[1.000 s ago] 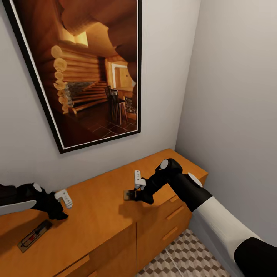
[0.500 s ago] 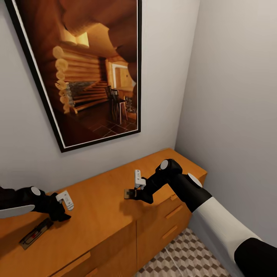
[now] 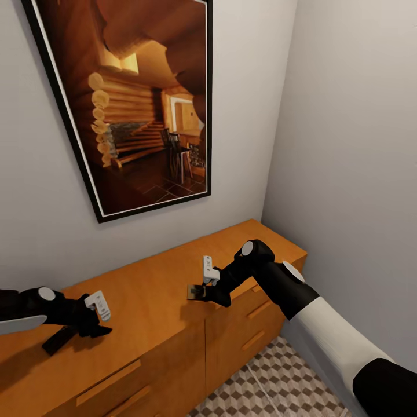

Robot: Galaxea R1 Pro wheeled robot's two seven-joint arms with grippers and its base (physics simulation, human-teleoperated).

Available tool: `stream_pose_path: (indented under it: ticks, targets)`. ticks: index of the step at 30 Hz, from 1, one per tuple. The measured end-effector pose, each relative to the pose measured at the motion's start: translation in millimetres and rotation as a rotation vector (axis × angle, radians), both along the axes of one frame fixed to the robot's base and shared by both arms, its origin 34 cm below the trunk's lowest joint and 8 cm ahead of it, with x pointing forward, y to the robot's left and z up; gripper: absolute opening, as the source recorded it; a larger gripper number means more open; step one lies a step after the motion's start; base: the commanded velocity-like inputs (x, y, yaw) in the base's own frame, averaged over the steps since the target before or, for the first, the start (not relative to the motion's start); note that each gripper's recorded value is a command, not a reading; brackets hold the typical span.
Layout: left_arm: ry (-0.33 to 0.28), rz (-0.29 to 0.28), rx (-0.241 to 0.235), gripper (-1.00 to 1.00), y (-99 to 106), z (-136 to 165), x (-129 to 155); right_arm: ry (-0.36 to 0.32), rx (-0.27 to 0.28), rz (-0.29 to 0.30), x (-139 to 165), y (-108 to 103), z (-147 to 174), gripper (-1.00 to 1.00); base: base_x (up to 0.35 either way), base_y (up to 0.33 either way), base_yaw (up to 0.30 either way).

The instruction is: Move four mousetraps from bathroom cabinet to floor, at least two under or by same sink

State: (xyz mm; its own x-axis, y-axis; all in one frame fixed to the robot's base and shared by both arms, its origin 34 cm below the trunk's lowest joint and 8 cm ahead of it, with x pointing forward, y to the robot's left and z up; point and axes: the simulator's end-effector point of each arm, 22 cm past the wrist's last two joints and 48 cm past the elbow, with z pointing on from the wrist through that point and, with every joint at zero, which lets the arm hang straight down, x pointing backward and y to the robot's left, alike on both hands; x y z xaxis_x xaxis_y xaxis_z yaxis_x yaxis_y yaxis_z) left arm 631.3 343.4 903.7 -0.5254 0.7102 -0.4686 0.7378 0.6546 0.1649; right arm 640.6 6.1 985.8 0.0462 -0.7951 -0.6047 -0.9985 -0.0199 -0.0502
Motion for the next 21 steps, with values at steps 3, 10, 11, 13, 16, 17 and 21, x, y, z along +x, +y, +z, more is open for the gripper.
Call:
stream_pose_path:
  ticks: [3, 10, 11, 13, 16, 17, 21]
  targets:
    - [-0.001, 0.003, -0.004, 1.00, 2.5, -0.1, -1.1, 0.000, 0.000, 0.001, -0.2, 0.3, 0.0, -1.00, -0.002, 0.000, 0.000]
    - [-0.016, 0.055, 0.020, 1.00, 28.9, 1.2, 8.0, -0.001, 0.000, -0.002, -0.3, 0.6, -2.1, -1.00, 0.000, 0.000, 0.000]
    - [-0.020, 0.060, 0.025, 1.00, 32.4, 1.6, 10.2, -0.001, 0.000, -0.003, -0.3, 0.4, -2.7, -1.00, 0.000, 0.000, 0.000]
    - [-0.031, 0.075, 0.041, 1.00, 42.7, 2.6, 15.4, -0.002, -0.001, -0.006, -0.1, 0.0, -4.3, -1.00, 0.000, 0.000, 0.000]
    - [-0.035, 0.087, 0.049, 1.00, 49.4, 2.9, 17.5, -0.003, -0.002, -0.008, 0.1, -0.3, -5.3, -1.00, 0.000, 0.000, 0.000]
    - [-0.035, 0.088, 0.049, 1.00, 49.8, 2.9, 17.6, -0.004, -0.002, -0.008, 0.1, -0.3, -5.4, -1.00, 0.000, 0.000, 0.000]
    - [-0.026, 0.077, 0.044, 1.00, 48.0, 2.5, 16.8, -0.004, -0.002, -0.008, 0.3, -0.3, -6.0, -1.00, 0.000, 0.000, 0.000]
